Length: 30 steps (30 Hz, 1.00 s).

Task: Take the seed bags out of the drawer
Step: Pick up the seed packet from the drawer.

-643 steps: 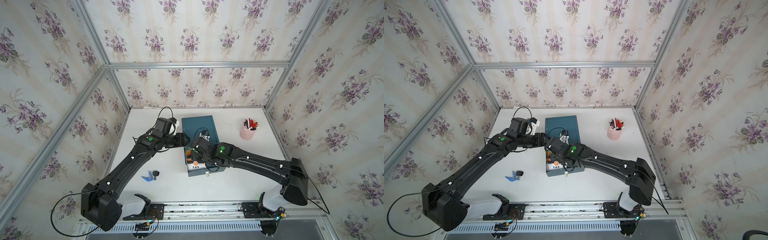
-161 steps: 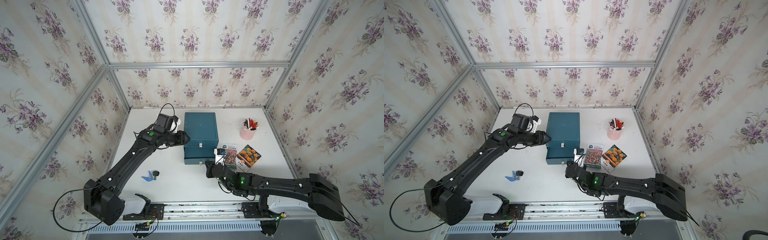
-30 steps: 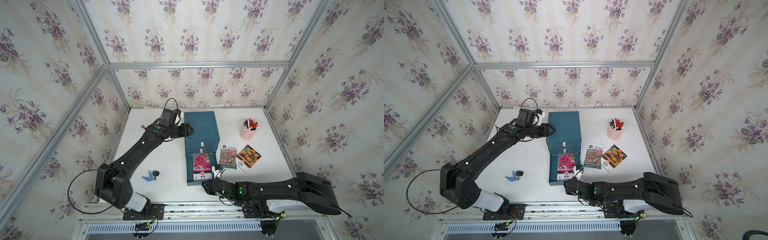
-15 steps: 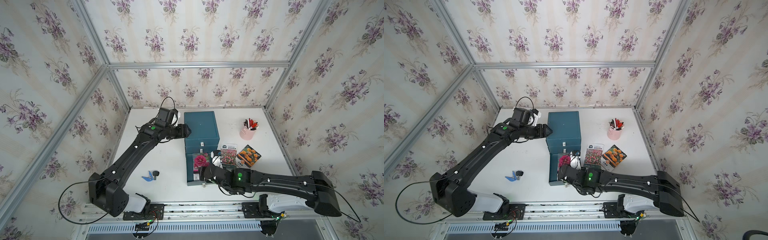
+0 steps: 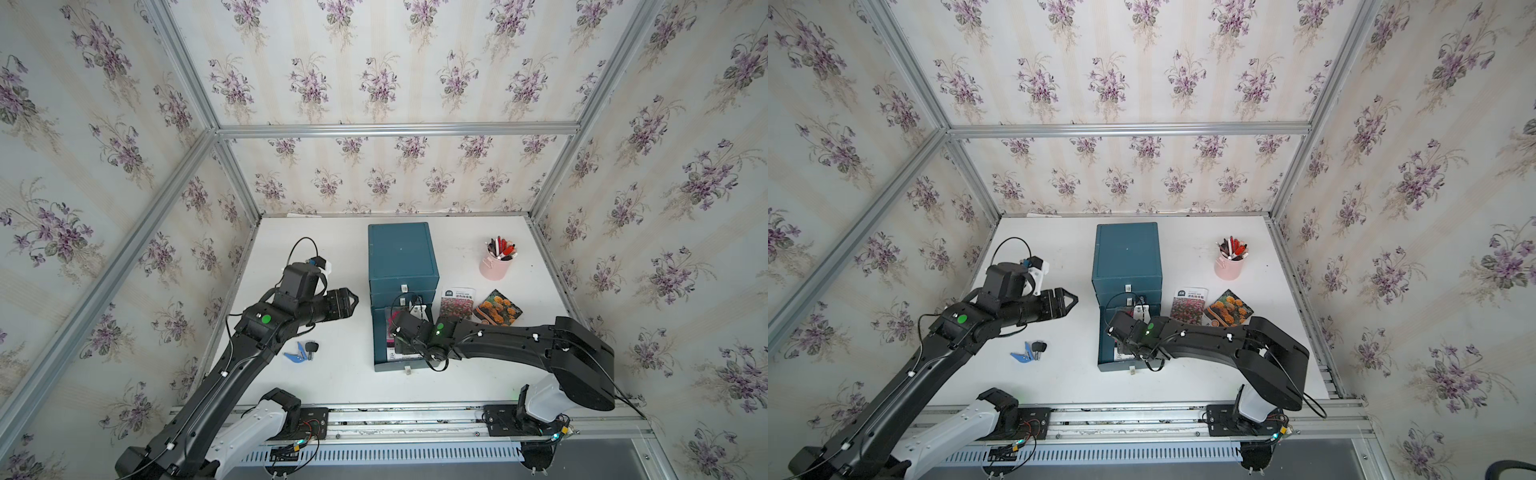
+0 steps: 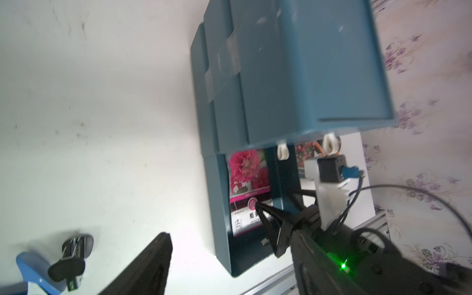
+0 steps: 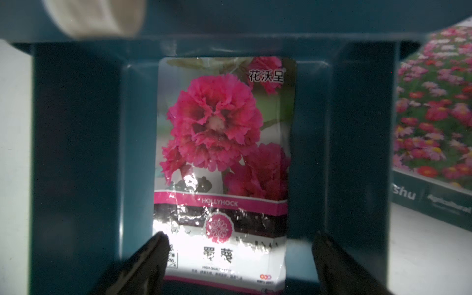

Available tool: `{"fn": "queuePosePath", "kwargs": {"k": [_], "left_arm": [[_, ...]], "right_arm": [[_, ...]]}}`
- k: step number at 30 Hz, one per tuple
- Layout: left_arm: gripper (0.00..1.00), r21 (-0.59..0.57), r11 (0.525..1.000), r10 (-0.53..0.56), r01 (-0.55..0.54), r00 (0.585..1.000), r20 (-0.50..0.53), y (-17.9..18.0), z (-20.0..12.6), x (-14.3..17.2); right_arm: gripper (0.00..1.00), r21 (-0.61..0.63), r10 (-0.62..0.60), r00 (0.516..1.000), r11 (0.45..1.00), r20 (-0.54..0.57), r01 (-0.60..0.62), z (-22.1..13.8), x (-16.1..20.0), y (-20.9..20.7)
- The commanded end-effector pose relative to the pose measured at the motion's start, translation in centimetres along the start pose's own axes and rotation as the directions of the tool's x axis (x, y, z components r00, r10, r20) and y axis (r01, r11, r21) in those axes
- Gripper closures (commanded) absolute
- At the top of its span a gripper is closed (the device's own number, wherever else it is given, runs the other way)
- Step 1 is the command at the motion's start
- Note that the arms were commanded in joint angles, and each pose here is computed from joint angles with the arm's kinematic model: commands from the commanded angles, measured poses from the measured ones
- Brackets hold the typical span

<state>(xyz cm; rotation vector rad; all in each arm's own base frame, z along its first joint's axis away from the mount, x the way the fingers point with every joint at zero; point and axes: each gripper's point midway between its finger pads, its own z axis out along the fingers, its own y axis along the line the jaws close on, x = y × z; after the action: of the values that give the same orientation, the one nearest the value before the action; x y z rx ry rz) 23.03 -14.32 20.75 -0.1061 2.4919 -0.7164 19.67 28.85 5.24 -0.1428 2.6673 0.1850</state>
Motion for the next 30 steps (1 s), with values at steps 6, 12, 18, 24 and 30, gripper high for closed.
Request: {"fn": "queuePosePath", "kwargs": {"k": [6, 12, 18, 24, 30], "left_arm": [[0.23, 0.098, 0.990, -0.082, 0.099, 0.983, -0.162, 0.3, 4.4, 4.6], [0.23, 0.077, 0.989, -0.103, 0.124, 0.968, -0.229, 1.1, 7.0, 6.3], [0.23, 0.058, 0.988, -0.124, 0.144, 0.958, -0.260, 1.7, 8.5, 7.6], [0.23, 0.045, 0.988, -0.126, 0.145, 0.950, -0.285, 2.0, 9.6, 8.5], [0.23, 0.022, 0.990, -0.128, 0.140, 0.947, -0.293, 2.3, 10.0, 8.6]], "right_arm": [[0.08, 0.029, 0.089, 0.996, 0.996, -0.006, -0.089, 2.2, 0.1, -0.4], [0.11, 0.020, 0.124, 0.992, 0.992, -0.029, -0.123, 3.1, 0.8, -0.2], [0.24, -0.082, 0.109, 0.992, 0.990, -0.063, -0.114, 3.0, 1.0, 1.9], [0.30, -0.108, 0.122, 0.992, 0.987, 0.016, -0.119, 0.6, -1.3, 2.3], [0.14, 0.026, 0.130, 0.992, 0.991, -0.004, -0.130, 2.4, -1.0, 0.1]]}}
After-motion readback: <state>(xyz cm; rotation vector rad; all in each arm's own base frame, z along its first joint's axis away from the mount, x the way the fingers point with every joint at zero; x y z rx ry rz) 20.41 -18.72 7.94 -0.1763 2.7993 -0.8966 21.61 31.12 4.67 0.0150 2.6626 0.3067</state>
